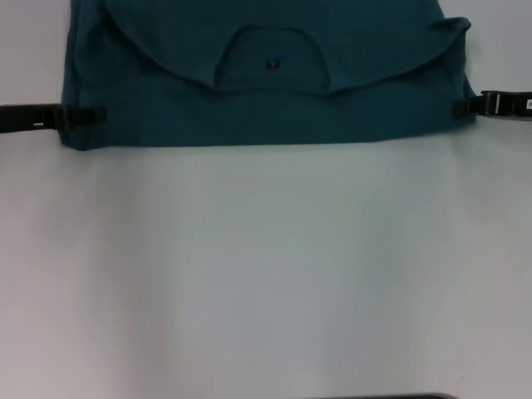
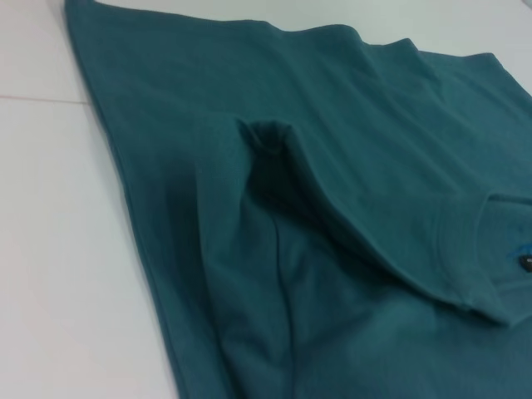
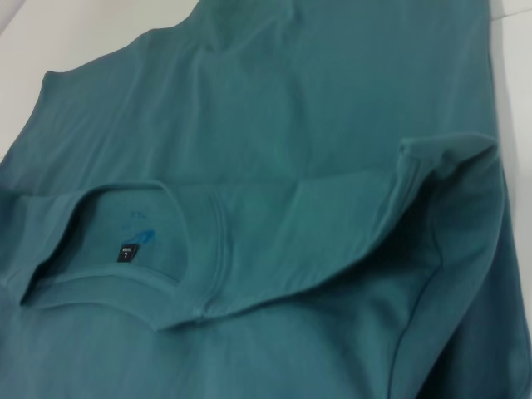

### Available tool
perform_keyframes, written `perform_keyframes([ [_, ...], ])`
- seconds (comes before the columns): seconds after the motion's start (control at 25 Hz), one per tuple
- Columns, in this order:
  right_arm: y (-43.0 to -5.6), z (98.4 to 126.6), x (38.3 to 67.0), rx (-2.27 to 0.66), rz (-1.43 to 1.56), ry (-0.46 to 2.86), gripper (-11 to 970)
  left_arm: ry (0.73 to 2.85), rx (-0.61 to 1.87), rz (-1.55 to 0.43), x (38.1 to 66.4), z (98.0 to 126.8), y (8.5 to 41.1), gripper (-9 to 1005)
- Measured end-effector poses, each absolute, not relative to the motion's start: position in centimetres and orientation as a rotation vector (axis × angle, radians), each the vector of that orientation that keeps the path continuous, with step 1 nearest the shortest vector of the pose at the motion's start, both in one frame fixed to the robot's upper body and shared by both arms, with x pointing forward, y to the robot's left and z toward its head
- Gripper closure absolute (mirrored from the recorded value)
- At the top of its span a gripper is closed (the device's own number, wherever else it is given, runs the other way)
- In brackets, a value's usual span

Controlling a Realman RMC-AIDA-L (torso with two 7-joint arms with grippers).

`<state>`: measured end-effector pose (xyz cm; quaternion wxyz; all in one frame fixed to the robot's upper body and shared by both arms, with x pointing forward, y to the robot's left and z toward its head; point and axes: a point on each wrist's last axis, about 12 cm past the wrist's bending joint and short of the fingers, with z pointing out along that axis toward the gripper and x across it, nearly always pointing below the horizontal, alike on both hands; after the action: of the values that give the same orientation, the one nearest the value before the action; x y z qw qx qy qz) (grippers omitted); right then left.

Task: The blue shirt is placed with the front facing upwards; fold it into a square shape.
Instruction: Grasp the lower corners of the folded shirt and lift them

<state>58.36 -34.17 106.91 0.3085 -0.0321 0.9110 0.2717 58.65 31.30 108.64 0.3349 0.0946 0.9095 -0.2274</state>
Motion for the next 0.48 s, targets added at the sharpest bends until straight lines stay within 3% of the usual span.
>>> perform_keyframes([
  [0.48,-34.4,107.1,58.2,-0.093,0.733,2.41,922,2.468,0.31,-0.683,61.3,110.9,32.3,395],
])
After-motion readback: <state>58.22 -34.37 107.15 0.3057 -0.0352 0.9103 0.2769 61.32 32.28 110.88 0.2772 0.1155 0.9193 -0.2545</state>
